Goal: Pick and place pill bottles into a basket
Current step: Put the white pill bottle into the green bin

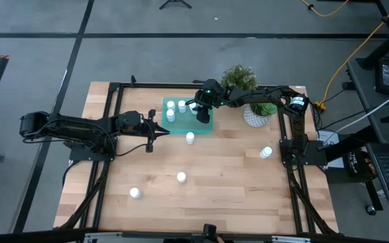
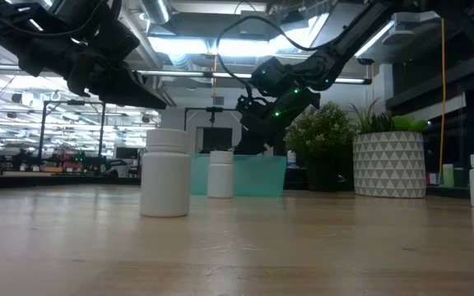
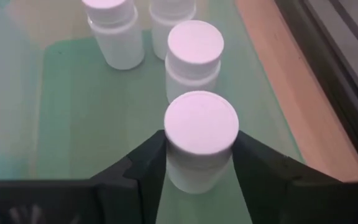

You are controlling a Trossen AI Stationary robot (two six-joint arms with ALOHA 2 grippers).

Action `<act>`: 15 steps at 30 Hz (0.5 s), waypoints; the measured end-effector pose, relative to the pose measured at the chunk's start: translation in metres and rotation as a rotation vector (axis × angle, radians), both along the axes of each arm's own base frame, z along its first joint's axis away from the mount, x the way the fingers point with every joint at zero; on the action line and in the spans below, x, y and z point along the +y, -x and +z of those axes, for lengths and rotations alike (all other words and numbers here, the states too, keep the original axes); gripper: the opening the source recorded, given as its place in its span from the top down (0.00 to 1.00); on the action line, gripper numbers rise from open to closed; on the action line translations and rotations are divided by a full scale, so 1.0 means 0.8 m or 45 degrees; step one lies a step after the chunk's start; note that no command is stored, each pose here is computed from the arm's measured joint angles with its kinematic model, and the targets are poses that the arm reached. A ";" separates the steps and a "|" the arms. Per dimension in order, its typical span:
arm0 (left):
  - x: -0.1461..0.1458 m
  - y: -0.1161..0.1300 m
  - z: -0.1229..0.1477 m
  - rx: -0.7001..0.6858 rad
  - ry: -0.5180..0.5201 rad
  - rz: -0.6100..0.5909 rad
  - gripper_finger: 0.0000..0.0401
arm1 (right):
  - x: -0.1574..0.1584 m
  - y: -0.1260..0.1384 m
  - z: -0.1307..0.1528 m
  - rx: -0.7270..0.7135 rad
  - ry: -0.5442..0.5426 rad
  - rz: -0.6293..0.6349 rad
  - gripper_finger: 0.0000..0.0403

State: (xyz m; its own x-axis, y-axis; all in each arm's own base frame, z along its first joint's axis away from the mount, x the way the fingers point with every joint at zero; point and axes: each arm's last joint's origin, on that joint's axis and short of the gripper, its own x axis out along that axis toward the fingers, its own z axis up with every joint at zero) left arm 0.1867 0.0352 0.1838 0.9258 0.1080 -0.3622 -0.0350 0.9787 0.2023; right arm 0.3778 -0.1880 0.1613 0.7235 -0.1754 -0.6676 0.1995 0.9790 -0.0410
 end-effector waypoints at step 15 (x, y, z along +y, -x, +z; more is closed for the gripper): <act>0.000 0.000 0.000 0.000 0.001 -0.003 0.94 | 0.000 0.001 0.004 -0.004 0.006 0.002 0.44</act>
State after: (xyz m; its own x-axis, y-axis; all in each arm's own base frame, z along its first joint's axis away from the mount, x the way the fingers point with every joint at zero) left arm 0.1867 0.0352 0.1838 0.9262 0.1054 -0.3621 -0.0327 0.9790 0.2014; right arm 0.3771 -0.1880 0.1642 0.7261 -0.1777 -0.6642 0.1982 0.9791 -0.0452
